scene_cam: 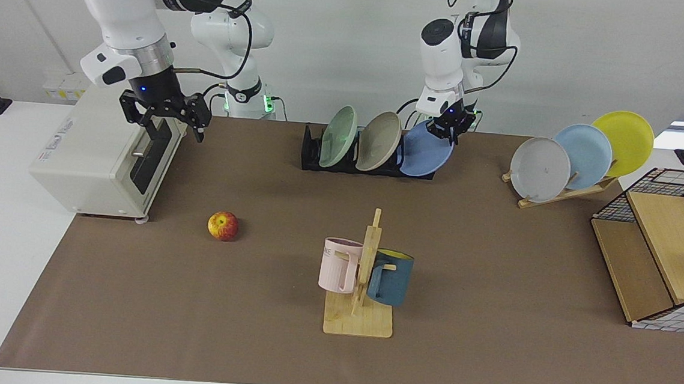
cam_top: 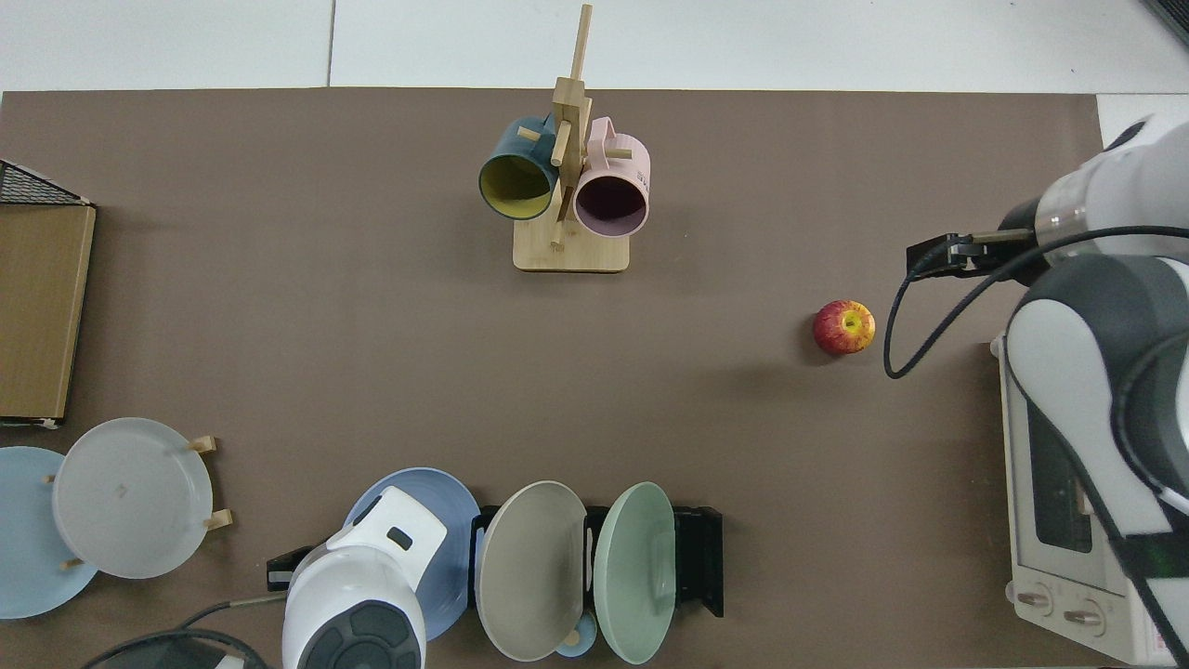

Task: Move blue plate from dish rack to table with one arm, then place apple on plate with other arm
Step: 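Lift the blue plate with the left gripper while the right gripper grasps the apple, then lower the blue plate onto the table with the left gripper and release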

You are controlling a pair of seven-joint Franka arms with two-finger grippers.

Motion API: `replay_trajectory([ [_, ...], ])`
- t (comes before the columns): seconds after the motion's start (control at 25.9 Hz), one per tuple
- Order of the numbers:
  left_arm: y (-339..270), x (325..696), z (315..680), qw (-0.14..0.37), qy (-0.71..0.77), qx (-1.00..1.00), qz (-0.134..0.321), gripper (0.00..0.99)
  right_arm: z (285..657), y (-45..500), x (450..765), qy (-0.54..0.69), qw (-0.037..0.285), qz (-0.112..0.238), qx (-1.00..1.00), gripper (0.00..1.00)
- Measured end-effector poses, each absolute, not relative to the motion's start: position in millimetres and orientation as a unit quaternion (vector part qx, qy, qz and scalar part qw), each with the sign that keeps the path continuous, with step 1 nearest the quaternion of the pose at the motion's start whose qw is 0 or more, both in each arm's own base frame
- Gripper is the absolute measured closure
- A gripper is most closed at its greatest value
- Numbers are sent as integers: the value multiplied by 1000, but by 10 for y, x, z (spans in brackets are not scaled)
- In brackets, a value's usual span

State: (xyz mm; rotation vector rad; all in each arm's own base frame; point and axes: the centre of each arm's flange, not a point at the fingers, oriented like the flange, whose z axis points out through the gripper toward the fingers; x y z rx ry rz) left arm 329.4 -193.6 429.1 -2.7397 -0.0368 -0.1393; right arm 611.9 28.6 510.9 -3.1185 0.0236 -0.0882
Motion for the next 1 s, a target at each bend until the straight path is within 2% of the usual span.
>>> replay_trajectory([
  [0.23,-2101,3312,4598,269,28,-959,-86,943,4391,484,6297,-7,11,-20,-1000,0],
  [0.39,-2194,3291,4755,317,47,-942,-104,943,3997,585,6261,-15,11,-31,-999,0],
  [0.5,-2236,3313,4895,329,50,-936,-118,943,3734,577,6184,-14,11,-35,-999,0],
  [0.66,-2167,3480,5077,320,31,-937,-134,943,3492,530,6098,-11,10,-24,-1000,0],
  [0.77,-2066,3779,5157,296,18,-944,-145,943,3337,497,6061,-8,9,-18,-1000,0],
  [1.0,-1783,4633,5260,204,-16,-968,-143,943,3061,490,6009,-7,8,-10,-1000,0],
])
